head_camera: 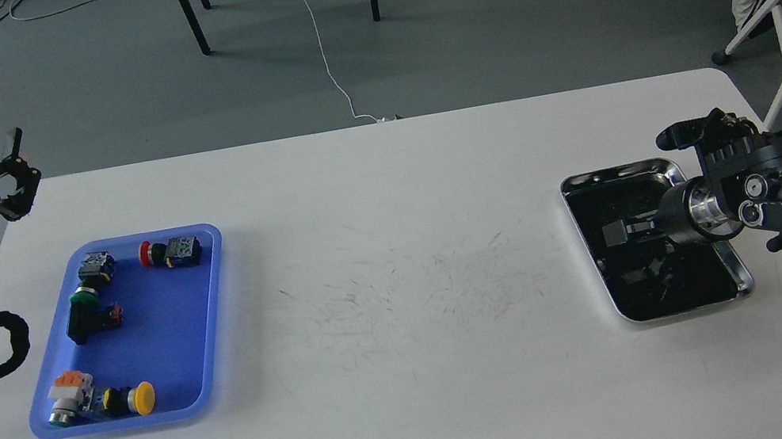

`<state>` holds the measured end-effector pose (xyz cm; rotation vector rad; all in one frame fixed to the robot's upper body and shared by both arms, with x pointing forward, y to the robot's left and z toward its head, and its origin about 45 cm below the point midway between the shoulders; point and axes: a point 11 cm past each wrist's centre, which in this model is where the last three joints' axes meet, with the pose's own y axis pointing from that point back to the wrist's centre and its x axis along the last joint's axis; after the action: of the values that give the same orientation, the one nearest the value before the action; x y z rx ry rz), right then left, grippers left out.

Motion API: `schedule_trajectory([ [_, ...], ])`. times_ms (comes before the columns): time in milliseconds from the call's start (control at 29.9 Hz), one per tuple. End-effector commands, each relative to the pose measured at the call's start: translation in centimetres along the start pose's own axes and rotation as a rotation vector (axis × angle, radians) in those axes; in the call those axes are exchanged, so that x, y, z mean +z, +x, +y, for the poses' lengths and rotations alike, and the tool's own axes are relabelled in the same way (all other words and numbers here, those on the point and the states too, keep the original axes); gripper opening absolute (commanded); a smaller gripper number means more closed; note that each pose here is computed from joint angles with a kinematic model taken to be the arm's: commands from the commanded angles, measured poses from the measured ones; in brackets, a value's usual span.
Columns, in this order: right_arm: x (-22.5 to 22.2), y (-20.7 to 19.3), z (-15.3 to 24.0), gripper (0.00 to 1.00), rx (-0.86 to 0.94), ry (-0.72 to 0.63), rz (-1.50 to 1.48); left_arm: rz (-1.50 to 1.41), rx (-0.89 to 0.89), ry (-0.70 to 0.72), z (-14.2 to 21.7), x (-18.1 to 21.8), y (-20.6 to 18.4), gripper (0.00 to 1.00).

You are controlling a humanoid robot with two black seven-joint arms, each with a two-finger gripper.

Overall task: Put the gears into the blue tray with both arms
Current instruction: 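Reach the right gripper into the metal tray and grasp a small black part, then carry the black part with the right gripper toward the table center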

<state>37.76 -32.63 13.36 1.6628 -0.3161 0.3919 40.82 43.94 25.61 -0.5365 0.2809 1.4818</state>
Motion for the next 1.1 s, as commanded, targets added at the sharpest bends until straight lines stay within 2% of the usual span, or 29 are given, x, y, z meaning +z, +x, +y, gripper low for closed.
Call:
schedule_trajectory([
  [0,0.5,0.1,0.0,0.37,0.001,-0.012,0.002,-0.001,0.001,0.003,0.0,-0.1,0.0,0.99],
  [67,0.9,-0.2,-0.1,0.11,-0.004,-0.024,0.005,-0.001,0.002,0.003,0.0,-0.1,0.1,0.99],
  [100,0.9,-0.2,-0.1,0.04,-0.004,-0.024,0.005,-0.001,0.002,0.003,0.0,-0.1,0.1,0.99],
  [134,0.9,-0.2,-0.1,0.02,-0.004,-0.023,0.005,-0.001,0.002,0.003,0.0,-0.1,0.1,0.99],
  [502,0.7,0.2,0.1,0.02,0.004,-0.022,0.010,-0.001,0.002,0.003,0.0,-0.1,0.1,0.99],
  [669,0.0,2.2,1.1,0.02,0.043,-0.010,0.017,0.000,0.003,0.004,0.0,-0.1,0.0,0.99],
  [1070,-6.5,8.1,5.1,0.02,0.192,0.121,0.095,-0.001,0.005,0.004,0.0,-0.1,0.1,0.99],
])
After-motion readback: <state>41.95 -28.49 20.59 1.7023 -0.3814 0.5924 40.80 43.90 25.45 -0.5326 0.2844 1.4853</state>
